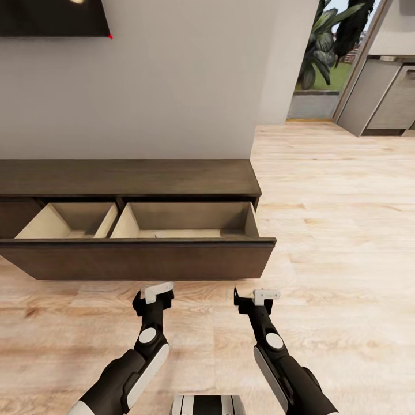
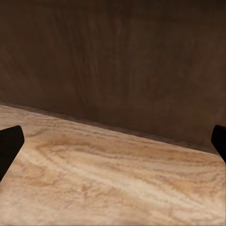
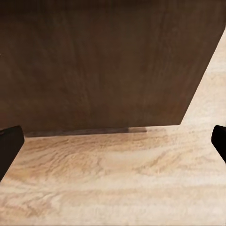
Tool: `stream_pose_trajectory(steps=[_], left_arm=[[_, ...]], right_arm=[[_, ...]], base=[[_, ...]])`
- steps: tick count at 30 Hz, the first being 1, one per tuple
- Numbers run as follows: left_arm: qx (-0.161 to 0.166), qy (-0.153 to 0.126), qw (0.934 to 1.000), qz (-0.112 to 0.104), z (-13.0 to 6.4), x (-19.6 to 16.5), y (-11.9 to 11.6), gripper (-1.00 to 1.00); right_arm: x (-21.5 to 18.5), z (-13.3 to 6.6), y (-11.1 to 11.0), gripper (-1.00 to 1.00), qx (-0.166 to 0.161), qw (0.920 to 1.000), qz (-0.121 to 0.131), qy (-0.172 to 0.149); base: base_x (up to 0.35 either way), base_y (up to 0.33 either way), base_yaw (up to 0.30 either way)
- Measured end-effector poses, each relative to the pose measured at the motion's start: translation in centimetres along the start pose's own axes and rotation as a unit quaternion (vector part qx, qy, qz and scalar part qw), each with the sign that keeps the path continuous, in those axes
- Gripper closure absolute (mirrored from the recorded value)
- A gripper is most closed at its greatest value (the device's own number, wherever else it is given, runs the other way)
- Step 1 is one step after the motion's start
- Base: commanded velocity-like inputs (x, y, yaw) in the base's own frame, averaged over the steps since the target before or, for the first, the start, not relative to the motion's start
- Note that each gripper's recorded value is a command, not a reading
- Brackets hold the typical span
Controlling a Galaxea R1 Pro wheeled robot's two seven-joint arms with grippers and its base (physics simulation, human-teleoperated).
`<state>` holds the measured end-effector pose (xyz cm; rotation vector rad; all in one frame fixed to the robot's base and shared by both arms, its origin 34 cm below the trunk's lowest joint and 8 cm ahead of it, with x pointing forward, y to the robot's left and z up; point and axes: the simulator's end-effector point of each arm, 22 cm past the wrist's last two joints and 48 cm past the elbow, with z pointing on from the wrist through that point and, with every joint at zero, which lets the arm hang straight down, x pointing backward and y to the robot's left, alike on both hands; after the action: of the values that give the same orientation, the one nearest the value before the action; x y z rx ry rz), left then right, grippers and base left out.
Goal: Place each of the two pumpkins and all three candles from the living room inside a cabinet in the living room (use any cabinet), then make sure every cabinet is closed, and position the cauldron so it is next to a table in the living room.
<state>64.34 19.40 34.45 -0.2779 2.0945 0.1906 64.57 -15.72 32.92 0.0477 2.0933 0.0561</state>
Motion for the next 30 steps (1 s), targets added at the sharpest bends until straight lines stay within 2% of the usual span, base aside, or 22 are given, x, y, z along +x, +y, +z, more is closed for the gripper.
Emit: stream_pose_trajectory(steps=[12,30], left_arm=[[-0.001,-0.001,1.0000,0.001,-0.03,-0.05,0.03,-1.00],[0.000,-0.001,1.0000,0.001,-0.02,-0.07,-0.02,-1.00]], right_arm=[[-0.23,-0.02,0.04,-1.00,0.000,1.0000,0.001,-0.004],[-0.25,-0.03,0.00,-1.00,0.000,1.0000,0.001,-0.004]], base=[[0.072,0.005,0.000],[0.232,0.042,0.000]])
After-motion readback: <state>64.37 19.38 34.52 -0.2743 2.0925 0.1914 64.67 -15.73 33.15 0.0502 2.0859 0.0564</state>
